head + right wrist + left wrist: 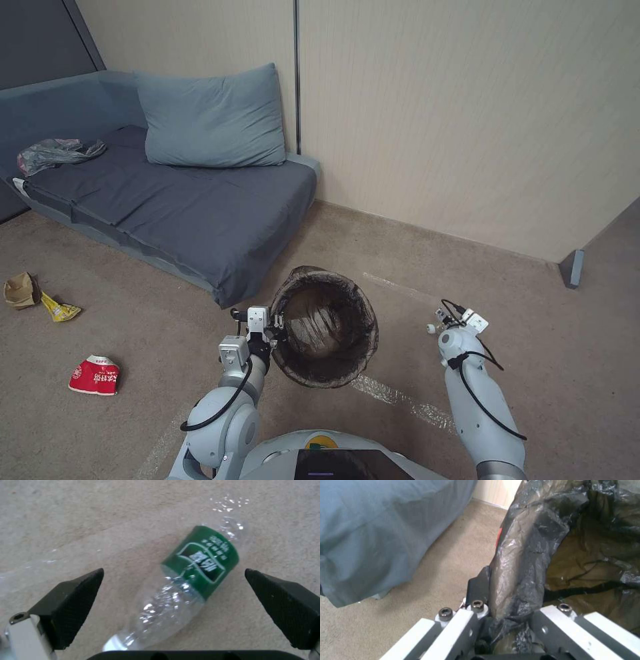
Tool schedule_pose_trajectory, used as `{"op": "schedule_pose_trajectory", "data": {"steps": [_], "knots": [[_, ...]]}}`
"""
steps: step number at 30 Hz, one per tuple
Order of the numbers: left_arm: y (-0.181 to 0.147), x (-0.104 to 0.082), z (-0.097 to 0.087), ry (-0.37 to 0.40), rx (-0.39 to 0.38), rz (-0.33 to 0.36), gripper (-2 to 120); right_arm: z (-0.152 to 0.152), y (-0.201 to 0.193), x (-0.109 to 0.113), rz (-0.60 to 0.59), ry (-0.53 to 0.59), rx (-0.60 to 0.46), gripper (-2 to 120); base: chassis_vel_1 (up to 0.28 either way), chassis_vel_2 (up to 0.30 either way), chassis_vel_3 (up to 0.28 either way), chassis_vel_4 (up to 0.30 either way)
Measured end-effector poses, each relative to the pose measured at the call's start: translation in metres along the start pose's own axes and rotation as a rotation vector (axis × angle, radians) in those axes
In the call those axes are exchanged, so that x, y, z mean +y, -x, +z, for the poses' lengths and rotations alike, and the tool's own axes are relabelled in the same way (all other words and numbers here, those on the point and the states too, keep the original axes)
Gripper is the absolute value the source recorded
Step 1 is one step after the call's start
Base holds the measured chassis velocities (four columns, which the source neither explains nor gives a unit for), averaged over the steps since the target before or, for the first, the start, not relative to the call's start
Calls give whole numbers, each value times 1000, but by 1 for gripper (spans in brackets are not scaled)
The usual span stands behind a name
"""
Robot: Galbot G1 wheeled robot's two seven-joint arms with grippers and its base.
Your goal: Pick up the trash bin, then pick up the garbage from the floor and place it into the trash bin.
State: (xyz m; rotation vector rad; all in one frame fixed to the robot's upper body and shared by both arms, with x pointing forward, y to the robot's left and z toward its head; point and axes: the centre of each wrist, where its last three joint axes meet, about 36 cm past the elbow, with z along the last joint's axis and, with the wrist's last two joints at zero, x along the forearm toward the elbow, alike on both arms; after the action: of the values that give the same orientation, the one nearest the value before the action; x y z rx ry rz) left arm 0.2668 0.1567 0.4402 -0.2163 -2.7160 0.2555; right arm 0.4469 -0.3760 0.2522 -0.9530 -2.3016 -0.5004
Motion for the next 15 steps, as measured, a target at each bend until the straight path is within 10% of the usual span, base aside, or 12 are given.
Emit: {"op": "schedule_pose_trajectory", "data": {"steps": [15], "knots": [[-2,0,1,5,3,-4,3,23,33,-8,42,-9,50,75,0,0,0,0]]}}
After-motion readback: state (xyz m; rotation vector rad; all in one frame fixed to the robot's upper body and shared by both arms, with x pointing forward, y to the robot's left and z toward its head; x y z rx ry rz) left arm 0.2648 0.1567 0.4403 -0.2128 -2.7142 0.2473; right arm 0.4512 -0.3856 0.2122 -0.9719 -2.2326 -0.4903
